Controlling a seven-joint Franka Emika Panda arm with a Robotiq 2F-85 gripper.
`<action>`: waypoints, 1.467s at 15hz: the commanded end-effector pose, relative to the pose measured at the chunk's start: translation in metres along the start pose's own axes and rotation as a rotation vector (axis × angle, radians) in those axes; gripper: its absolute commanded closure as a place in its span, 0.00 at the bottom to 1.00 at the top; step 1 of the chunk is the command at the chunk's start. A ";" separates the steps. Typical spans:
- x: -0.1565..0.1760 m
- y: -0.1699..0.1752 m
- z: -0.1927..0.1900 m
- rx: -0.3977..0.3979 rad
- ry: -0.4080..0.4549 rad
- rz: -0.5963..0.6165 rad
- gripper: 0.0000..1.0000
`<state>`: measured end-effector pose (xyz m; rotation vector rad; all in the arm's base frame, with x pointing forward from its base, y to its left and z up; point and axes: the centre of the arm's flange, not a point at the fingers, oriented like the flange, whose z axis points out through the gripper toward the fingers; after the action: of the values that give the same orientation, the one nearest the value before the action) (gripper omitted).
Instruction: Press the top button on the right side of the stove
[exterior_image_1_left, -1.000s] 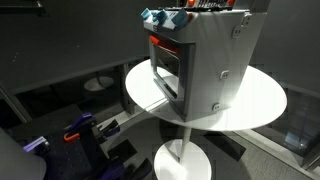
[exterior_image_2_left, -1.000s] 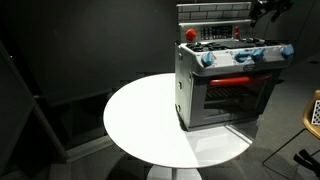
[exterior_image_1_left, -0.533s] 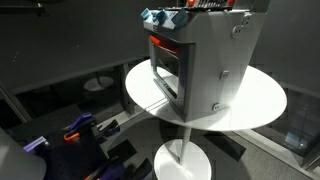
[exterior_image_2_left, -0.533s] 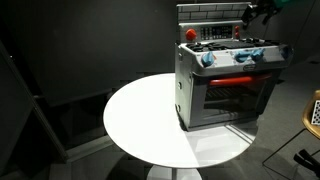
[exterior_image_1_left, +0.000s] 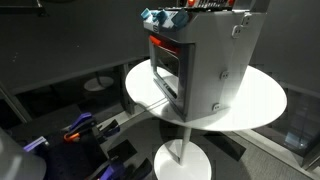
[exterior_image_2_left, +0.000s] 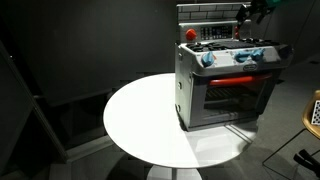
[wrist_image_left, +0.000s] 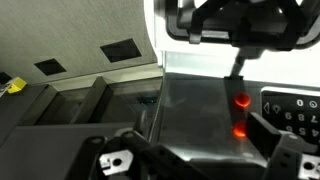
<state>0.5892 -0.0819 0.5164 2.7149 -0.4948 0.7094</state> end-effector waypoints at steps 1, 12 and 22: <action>0.016 -0.003 -0.001 -0.023 0.009 0.018 0.00; 0.015 -0.001 0.007 -0.031 0.008 0.012 0.00; 0.020 0.006 0.018 -0.056 0.013 0.010 0.00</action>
<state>0.5993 -0.0875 0.5179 2.7008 -0.4958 0.7165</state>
